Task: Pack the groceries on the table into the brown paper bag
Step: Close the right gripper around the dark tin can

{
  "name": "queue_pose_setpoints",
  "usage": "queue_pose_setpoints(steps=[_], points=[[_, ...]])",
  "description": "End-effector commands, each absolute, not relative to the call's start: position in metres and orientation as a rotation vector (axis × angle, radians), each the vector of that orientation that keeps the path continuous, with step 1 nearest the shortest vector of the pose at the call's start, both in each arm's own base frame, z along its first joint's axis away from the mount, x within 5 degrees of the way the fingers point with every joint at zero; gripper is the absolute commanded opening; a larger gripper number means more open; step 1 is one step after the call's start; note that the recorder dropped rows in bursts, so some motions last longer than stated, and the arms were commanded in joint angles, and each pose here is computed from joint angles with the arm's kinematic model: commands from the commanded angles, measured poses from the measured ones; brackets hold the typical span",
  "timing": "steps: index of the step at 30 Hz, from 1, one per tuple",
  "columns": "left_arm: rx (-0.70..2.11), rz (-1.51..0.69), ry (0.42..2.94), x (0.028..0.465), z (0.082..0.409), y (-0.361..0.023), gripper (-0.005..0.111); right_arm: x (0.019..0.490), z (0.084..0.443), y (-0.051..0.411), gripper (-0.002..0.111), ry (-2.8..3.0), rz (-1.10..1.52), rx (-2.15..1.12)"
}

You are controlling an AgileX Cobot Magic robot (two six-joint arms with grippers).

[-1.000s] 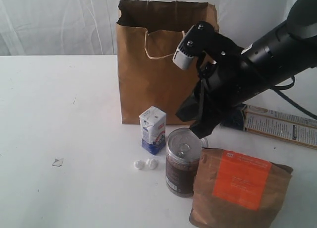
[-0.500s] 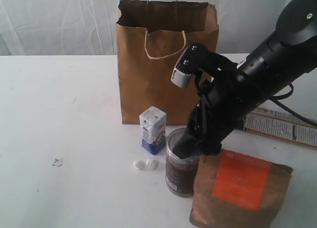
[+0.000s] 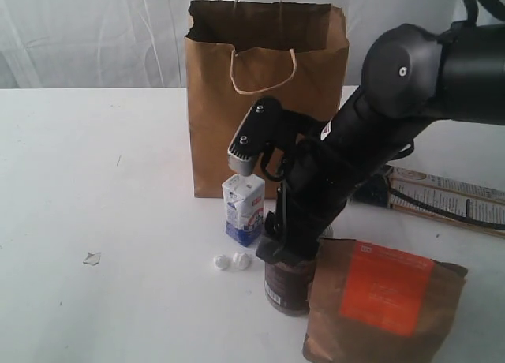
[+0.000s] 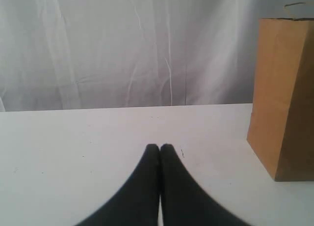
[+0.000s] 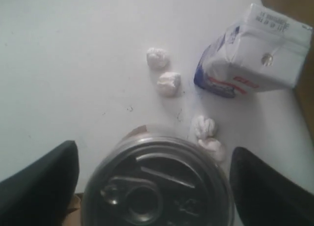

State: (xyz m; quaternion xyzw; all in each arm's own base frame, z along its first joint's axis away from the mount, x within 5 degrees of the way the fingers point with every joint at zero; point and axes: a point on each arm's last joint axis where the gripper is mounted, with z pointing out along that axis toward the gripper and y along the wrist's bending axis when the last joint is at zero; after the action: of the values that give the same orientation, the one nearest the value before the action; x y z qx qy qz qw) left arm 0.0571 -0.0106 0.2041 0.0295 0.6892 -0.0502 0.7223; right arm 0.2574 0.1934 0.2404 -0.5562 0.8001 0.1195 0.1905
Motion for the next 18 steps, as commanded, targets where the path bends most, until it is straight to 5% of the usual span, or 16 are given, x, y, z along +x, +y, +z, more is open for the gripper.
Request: queue_pose_setpoints(steps=[1,10,18], points=[[0.086,-0.095,1.523,0.057,0.203,-0.011,0.0,0.26,0.236,0.187,0.077,2.264,0.207,-1.628],[0.086,-0.095,1.523,0.057,0.203,-0.011,0.0,0.265,0.22,0.189,0.074,2.296,0.173,-1.665],[0.086,-0.095,1.523,0.057,0.203,-0.011,0.0,0.268,0.22,0.19,0.044,2.275,0.165,-1.645]])
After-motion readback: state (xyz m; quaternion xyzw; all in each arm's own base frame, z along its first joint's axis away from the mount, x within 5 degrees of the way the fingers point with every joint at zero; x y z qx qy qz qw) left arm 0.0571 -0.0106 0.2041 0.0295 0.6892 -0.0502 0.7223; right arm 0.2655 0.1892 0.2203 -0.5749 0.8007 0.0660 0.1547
